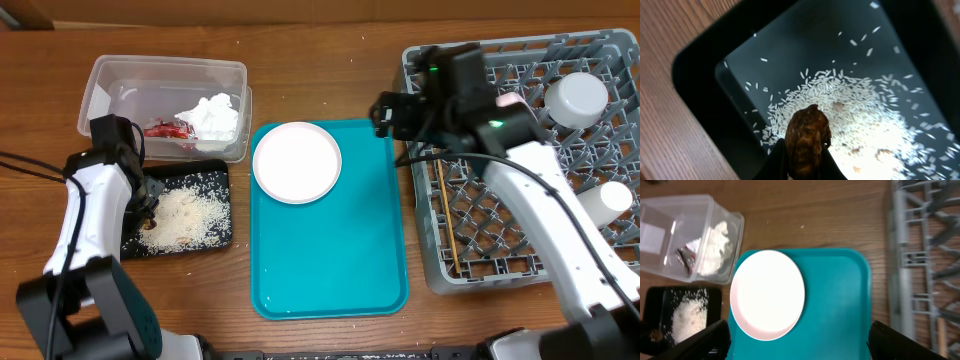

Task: Sort waste into correct bins and load items into the dishwasher
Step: 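Carry the food scrap left and drop it on the black tray, then grasp the white plate rim on the teal tray with the right gripper, then lift the plate into the dish rack and stand it upright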

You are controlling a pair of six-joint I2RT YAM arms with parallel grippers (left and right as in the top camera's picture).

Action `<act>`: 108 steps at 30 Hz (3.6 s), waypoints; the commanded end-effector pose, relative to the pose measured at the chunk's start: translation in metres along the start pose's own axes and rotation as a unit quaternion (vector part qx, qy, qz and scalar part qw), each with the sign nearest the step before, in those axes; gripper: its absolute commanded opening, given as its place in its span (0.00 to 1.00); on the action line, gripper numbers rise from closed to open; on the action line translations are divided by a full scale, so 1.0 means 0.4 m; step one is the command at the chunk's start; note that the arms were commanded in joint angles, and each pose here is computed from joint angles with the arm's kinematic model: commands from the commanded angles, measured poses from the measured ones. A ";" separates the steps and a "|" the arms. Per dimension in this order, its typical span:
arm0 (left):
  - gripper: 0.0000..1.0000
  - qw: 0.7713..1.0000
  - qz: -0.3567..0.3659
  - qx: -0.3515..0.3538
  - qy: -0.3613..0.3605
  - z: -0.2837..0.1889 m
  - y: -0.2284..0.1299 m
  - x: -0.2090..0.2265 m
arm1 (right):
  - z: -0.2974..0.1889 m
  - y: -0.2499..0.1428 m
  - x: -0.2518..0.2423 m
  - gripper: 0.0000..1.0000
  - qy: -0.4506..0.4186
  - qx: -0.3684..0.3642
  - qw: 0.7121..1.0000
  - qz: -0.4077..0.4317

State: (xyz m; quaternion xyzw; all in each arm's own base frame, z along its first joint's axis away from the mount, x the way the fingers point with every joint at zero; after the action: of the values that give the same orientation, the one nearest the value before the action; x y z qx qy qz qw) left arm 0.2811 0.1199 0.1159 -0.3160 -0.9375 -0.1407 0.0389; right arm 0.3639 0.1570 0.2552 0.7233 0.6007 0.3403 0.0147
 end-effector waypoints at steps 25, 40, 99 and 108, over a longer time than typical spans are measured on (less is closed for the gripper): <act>0.51 0.992 0.092 0.048 -0.066 -0.021 0.012 -0.064 | 0.294 -0.075 0.008 0.84 -0.016 0.075 0.997 -0.021; 0.55 0.945 0.232 0.033 -0.227 -0.242 -0.082 -0.149 | 0.499 -0.250 -0.036 0.49 -0.096 0.154 0.983 -0.018; 0.58 0.911 0.340 0.045 -0.230 -0.299 -0.186 -0.206 | -0.073 0.110 -0.288 1.00 -0.351 -0.175 0.914 0.102; 0.58 0.886 0.385 0.004 -0.257 -0.394 -0.192 -0.245 | -0.185 0.092 -0.183 1.00 -0.102 -0.096 0.988 0.065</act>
State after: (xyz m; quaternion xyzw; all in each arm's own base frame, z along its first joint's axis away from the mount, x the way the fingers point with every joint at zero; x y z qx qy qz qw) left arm 0.3039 -0.0232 0.2134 -0.6380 -0.7607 -0.0065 -0.1195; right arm 0.3577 0.0178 0.2831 0.8401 0.4168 0.2506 0.2403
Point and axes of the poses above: each gripper's point midway between its finger pads, its own z axis out along the fingers, its own x axis along the line the jaws close on, y = z × x, the point moved 5 cm from there along -z, back along the fingers, and after that the axes turned 11 degrees about z, right-handed, at the moved point
